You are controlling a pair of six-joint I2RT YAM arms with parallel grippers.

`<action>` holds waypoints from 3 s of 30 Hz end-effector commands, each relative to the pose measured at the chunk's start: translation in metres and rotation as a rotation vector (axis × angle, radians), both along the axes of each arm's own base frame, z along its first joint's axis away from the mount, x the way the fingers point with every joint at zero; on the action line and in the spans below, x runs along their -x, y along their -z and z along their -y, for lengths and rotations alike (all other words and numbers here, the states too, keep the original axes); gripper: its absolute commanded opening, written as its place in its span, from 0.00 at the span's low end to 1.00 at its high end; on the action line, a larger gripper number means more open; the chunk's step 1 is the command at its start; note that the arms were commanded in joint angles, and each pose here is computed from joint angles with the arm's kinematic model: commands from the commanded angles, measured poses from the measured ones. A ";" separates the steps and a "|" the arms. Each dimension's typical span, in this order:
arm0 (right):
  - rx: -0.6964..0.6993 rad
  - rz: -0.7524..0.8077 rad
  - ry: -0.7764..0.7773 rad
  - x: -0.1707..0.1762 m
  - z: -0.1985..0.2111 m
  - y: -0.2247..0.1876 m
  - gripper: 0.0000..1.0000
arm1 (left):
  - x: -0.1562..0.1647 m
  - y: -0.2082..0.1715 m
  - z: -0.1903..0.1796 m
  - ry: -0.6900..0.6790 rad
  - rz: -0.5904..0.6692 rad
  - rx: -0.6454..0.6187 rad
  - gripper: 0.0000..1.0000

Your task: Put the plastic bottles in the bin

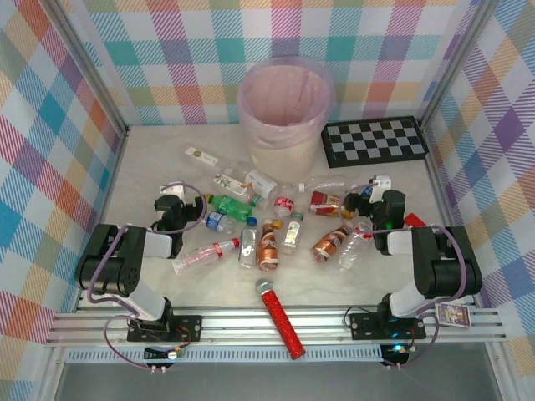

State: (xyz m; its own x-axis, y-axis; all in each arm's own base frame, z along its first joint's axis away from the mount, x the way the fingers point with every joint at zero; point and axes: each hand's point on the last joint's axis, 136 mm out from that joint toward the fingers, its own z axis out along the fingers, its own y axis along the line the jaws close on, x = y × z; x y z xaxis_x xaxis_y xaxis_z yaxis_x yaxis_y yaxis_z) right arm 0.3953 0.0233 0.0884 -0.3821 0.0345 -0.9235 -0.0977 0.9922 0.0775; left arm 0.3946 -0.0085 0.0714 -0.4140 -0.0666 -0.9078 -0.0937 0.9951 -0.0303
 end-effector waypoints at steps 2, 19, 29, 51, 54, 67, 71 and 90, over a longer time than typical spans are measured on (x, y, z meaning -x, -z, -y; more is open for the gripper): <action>-0.008 0.002 -0.012 -0.003 0.000 -0.003 0.99 | -0.005 -0.012 -0.002 -0.010 0.048 -0.008 1.00; -0.011 -0.002 -0.013 -0.004 0.000 -0.003 0.99 | -0.006 -0.011 -0.002 -0.001 0.042 0.001 1.00; -0.012 -0.002 0.004 -0.004 0.002 -0.003 0.99 | -0.006 -0.011 -0.001 0.012 0.042 0.013 1.00; -0.320 -0.772 0.315 0.166 0.003 -0.054 0.99 | 0.060 -0.176 0.042 0.114 -0.044 0.351 1.00; -0.408 -0.865 0.277 0.191 -0.016 -0.045 0.99 | 0.068 -0.179 0.050 0.126 -0.034 0.457 1.00; -0.524 -0.974 0.239 0.174 -0.042 0.010 0.93 | 0.069 -0.149 0.094 0.185 -0.226 0.808 1.00; -0.528 -0.969 0.261 0.162 -0.040 0.024 0.89 | 0.066 -0.150 0.104 0.222 -0.244 0.853 1.00; -0.446 -0.969 0.291 0.158 -0.028 0.028 0.54 | 0.055 -0.129 0.105 0.193 -0.312 0.828 1.00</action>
State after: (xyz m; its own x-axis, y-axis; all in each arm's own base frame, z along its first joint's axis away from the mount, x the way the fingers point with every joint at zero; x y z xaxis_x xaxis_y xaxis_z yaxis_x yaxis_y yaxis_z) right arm 0.2392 0.0565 0.0503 -0.8539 0.5123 -0.0924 0.4453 0.8107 0.3800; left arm 0.3360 -0.1087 0.1901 -0.7055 -0.5631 -0.4303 -0.0837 0.6692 -0.7384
